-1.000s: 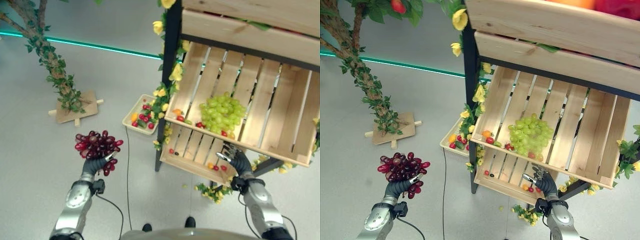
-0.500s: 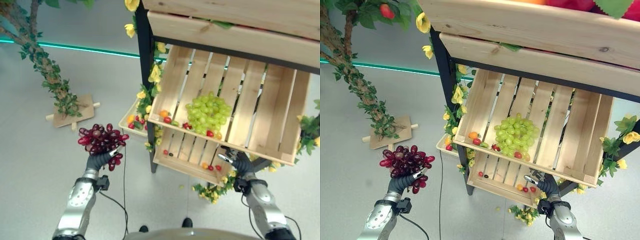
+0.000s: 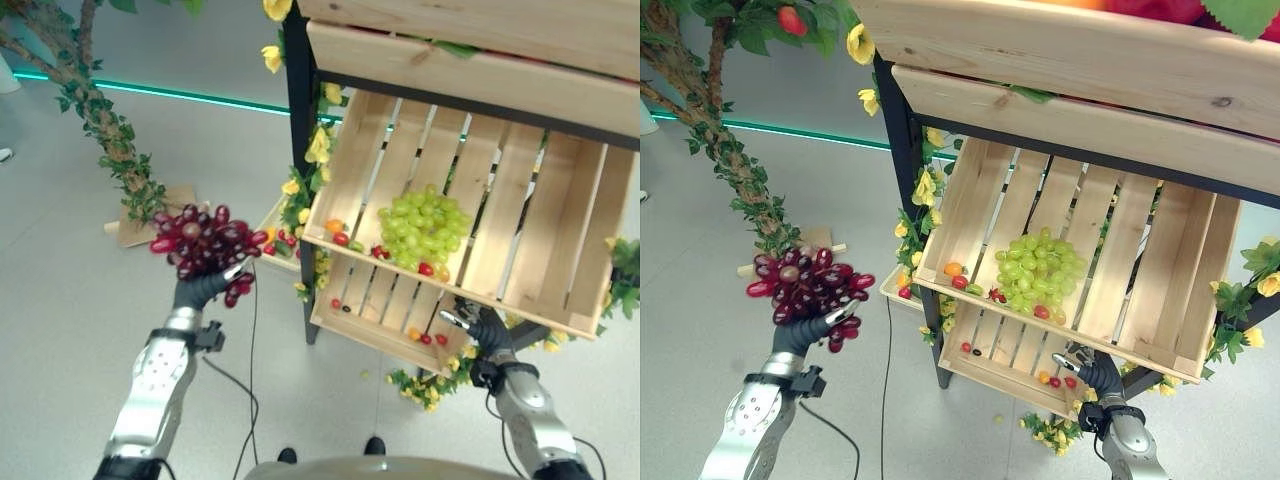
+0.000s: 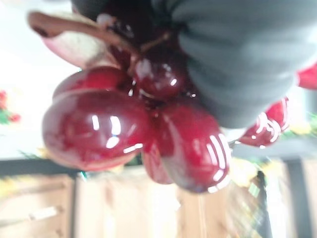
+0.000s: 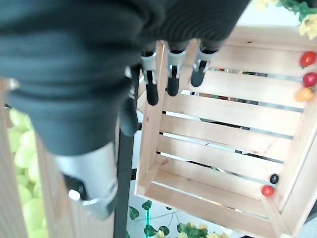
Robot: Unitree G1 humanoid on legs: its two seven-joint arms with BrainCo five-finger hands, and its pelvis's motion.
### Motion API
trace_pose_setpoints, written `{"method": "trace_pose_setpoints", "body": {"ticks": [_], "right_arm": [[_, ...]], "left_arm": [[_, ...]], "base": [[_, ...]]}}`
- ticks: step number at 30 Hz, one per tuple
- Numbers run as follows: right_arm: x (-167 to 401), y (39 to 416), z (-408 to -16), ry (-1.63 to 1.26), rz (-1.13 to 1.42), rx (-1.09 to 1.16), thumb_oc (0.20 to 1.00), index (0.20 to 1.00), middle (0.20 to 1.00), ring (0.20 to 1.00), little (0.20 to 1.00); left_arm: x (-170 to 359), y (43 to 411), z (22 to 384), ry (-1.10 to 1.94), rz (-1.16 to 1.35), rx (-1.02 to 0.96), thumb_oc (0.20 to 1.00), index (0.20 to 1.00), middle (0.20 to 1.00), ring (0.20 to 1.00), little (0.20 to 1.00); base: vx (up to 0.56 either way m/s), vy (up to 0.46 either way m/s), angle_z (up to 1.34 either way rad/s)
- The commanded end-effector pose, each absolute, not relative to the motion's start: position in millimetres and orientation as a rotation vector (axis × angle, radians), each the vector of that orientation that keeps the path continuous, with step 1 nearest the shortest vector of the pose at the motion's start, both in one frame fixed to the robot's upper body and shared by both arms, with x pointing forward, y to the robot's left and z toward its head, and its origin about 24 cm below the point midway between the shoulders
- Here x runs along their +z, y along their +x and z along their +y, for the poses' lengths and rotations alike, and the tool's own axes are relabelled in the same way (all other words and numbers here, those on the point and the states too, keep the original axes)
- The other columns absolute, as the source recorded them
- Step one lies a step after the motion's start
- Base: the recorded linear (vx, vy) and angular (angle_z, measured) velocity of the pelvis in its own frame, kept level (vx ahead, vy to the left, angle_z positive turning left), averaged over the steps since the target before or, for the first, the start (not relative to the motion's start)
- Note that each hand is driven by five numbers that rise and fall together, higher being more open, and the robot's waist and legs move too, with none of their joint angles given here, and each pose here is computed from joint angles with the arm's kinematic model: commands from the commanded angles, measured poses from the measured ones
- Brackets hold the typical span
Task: Pick up the fruits from the basket on one side to the basket on the other side
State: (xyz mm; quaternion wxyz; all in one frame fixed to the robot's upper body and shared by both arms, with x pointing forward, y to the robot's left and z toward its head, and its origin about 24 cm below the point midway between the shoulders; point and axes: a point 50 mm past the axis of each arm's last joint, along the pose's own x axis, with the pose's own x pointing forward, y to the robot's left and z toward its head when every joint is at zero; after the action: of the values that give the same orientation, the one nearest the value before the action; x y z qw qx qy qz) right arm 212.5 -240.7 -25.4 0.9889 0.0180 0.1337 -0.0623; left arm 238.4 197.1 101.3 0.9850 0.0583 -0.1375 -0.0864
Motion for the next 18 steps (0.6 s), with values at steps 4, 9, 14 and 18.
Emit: {"method": "trace_pose_setpoints", "body": {"ticks": [4, 9, 14, 18], "right_arm": [[21.0, 254.1, -247.5, -0.038, 0.064, -0.098, 1.0, 1.0, 1.0, 1.0, 1.0], [21.1, 260.4, -243.9, -0.053, 0.077, -0.083, 1.0, 1.0, 1.0, 1.0, 1.0], [20.5, 267.1, -239.4, -0.07, 0.091, -0.081, 1.0, 1.0, 1.0, 1.0, 1.0], [20.0, 270.2, -236.8, -0.071, 0.098, -0.08, 1.0, 1.0, 1.0, 1.0, 1.0]], "left_arm": [[169.9, 257.9, 156.3, 0.146, -0.607, -0.365, 0.2, 0.2, 0.2, 0.2, 0.2], [185.2, 276.4, 121.5, 0.119, -0.642, -0.476, 0.2, 0.2, 0.2, 0.2, 0.2], [186.6, 288.3, 91.9, 0.131, -0.611, -0.576, 0.2, 0.2, 0.2, 0.2, 0.2], [176.2, 294.1, 76.1, 0.134, -0.551, -0.628, 0.2, 0.2, 0.2, 0.2, 0.2]], "base": [[0.0, 0.0, 0.0], [0.01, 0.0, -0.02], [0.0, 0.002, -0.01], [0.01, 0.006, -0.03]]}}
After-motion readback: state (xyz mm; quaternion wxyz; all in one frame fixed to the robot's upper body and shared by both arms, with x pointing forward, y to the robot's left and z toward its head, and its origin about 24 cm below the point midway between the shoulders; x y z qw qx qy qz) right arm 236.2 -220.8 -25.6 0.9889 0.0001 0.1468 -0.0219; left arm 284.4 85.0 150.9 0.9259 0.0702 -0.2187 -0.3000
